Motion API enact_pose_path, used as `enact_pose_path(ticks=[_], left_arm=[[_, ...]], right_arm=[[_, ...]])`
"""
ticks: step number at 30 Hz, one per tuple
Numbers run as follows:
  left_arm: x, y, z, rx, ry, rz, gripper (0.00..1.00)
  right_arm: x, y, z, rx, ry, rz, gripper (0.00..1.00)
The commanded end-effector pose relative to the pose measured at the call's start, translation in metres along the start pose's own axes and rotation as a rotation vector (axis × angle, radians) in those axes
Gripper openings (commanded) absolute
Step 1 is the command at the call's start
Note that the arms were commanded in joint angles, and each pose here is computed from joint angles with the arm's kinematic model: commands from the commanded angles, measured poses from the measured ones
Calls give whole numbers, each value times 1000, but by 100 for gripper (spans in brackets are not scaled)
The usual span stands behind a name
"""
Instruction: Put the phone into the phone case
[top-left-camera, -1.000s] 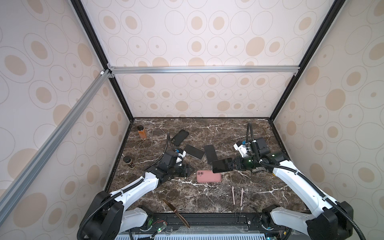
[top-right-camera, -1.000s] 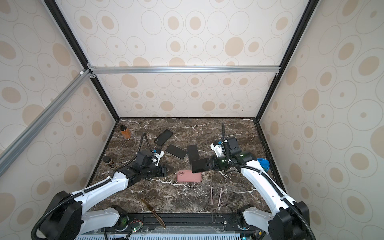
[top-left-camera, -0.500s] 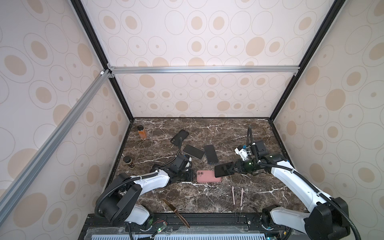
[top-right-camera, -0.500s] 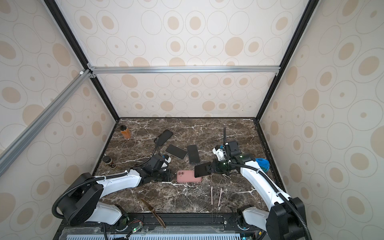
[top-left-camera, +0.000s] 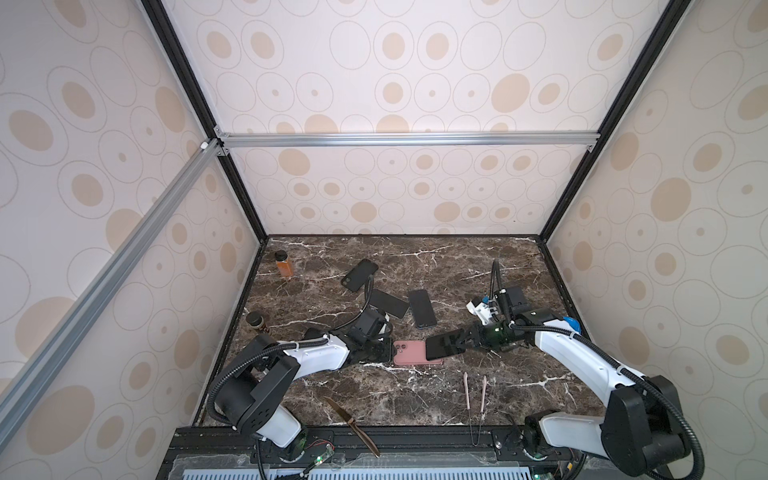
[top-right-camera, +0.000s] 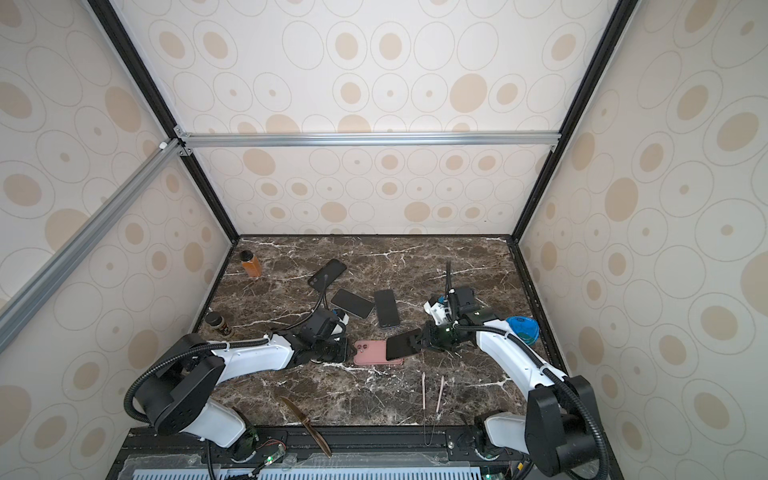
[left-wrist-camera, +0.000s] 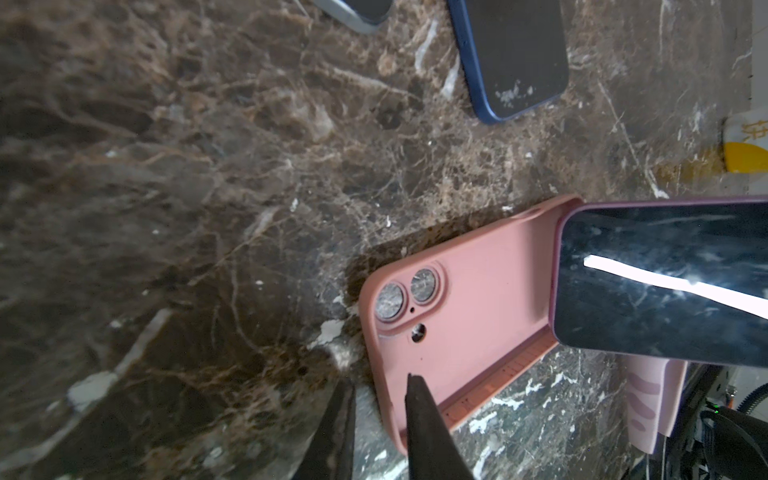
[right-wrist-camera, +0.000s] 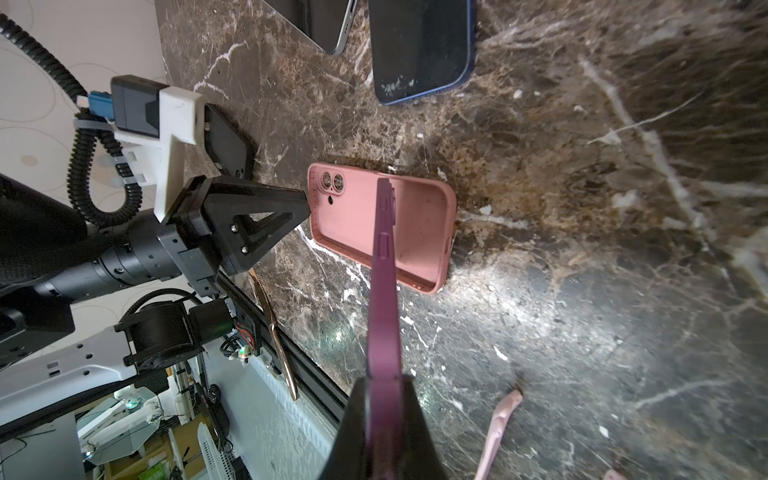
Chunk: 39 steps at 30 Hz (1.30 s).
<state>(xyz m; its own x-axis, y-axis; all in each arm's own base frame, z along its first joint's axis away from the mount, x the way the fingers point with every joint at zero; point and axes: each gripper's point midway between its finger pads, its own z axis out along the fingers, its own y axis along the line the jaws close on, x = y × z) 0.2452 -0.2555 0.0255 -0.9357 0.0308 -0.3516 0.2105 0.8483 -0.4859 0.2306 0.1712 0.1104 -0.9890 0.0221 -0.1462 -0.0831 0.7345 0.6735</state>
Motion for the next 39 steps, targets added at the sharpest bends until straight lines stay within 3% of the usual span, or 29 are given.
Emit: enact_pose_path(ticks=[1, 22, 39], left_arm=[[-7, -7, 3, 12, -19, -6, 21], [-5, -6, 6, 38, -38, -37, 7], [-6, -7, 4, 53, -53, -46, 6]], right_arm=[[-4, 8, 2, -58, -1, -12, 0], [4, -12, 27, -71, 75, 73, 0], [7, -29, 43, -56, 104, 112, 4]])
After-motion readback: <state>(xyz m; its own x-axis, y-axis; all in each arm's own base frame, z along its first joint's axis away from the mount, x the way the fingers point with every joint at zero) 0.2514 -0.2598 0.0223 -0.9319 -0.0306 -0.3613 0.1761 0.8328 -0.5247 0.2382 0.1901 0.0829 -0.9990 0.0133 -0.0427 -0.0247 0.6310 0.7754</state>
